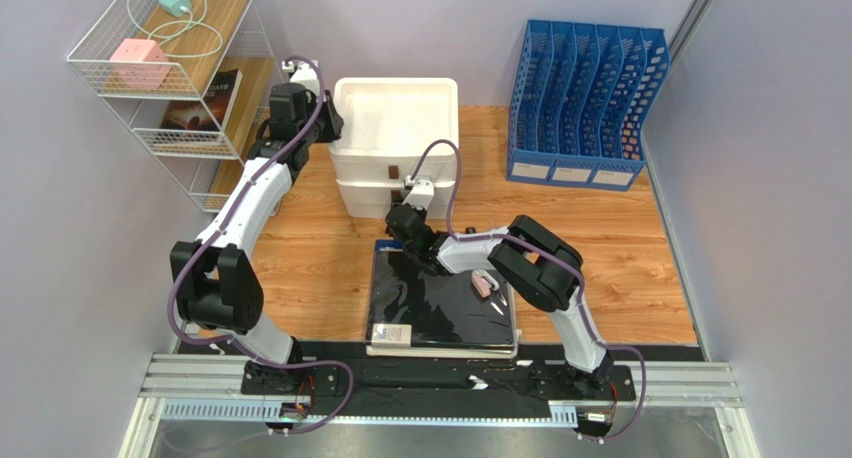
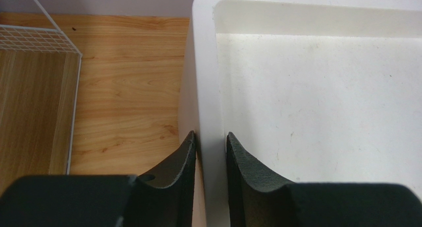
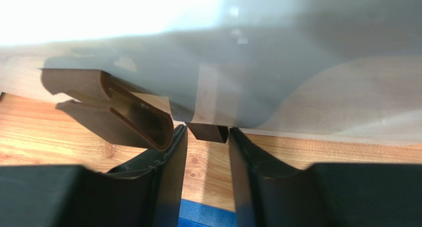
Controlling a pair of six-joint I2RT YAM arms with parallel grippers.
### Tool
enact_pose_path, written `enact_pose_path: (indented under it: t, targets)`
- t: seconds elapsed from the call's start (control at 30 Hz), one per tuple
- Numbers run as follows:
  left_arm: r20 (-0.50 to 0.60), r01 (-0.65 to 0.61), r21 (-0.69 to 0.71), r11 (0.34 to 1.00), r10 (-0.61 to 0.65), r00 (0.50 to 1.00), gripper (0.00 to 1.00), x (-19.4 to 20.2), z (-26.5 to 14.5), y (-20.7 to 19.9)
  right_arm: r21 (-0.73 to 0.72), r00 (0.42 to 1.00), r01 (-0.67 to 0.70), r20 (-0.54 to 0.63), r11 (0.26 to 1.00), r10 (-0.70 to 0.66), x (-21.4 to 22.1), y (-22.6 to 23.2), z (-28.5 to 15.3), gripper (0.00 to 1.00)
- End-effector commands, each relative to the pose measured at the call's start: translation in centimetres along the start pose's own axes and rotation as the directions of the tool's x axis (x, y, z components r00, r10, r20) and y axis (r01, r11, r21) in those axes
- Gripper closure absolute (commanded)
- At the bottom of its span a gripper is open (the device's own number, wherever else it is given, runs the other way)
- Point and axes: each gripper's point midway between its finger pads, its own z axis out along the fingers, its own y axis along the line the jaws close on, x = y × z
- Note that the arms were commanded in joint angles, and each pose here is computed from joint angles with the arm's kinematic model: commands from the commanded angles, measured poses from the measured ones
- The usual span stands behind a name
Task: Organize the desk
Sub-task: Open the drawer in the storage box.
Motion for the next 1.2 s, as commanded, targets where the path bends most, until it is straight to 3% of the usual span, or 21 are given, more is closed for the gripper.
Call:
enact_pose_path:
  t: [0.0,0.13,0.37,0.8,1.17]
  targets:
    - [-0.178,0.036,0.123,0.992,-0.013,0.984,0.71,5.0,-1.9,-3.2,-0.008,0.993,-0.088,0.076,0.996,0.089,-2.6,1.2,0.1,0.63]
    - [-0.172,0.034,0.133,0.991,-0.01,0.985,0.71,5.1,-2.4,-3.5,-0.014,0.991,-0.103,0.08,0.995,0.104,-2.6,1.3,0.1,0.72]
    - [-0.179,0.032,0.113,0.993,-0.011,0.984,0.7,5.5,-1.9,-3.1,-0.027,0.989,-0.119,0.082,0.992,0.121,-2.5,1.1,-0.6,1.0]
    - [-0.194,0.034,0.07,0.997,-0.019,0.981,0.7,6.1,0.0,-2.3,-0.079,0.986,-0.135,0.086,0.988,0.142,-2.2,0.9,-3.6,1.0]
    - [-0.184,0.037,0.051,0.998,-0.027,0.983,0.7,6.0,0.6,-2.0,-0.281,0.922,-0.37,0.006,0.885,0.387,-0.6,2.0,-6.2,1.0]
